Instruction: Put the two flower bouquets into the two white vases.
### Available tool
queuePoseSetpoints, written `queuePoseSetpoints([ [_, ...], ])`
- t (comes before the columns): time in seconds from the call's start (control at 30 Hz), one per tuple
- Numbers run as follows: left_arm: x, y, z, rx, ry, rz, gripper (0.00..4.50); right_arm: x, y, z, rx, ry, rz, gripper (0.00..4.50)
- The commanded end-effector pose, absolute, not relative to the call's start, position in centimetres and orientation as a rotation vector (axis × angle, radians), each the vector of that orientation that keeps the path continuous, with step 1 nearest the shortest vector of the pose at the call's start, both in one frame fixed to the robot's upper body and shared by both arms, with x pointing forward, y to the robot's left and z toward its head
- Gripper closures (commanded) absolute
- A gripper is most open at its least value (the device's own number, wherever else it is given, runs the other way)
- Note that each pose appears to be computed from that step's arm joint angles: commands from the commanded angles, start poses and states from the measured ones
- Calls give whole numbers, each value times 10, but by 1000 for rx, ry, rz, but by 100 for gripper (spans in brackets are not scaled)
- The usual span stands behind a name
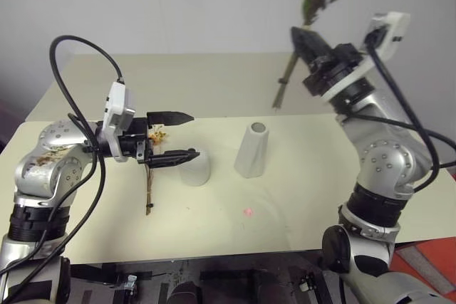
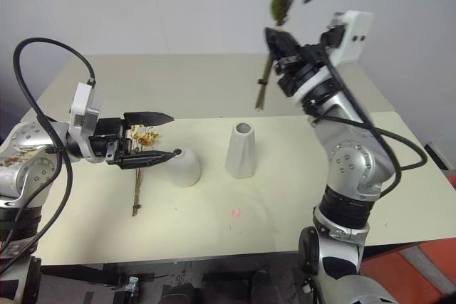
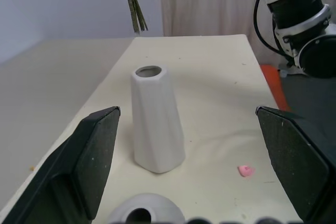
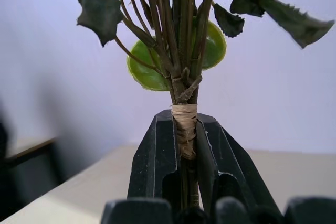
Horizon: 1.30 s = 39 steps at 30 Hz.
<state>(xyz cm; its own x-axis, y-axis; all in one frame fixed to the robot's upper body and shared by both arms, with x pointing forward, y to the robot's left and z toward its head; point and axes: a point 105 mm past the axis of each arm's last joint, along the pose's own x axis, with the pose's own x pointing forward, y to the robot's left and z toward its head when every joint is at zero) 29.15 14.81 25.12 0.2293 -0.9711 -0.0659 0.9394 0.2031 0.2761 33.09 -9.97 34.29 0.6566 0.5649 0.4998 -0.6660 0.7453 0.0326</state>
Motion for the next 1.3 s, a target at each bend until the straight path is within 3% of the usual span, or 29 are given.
queuePoseSetpoints([
  [0.03,291,149,262,310,-161,-1344,0,321,-94,347,149,-554,735,429],
  [0.6,291,153,259,326,-155,-1322,0,326,-84,321,72,-499,755,429],
  [1.07,289,150,256,334,-155,-1315,0,312,-81,344,66,-590,767,429],
  [1.3,288,151,258,343,-155,-1302,0,324,-80,322,83,-513,754,429],
])
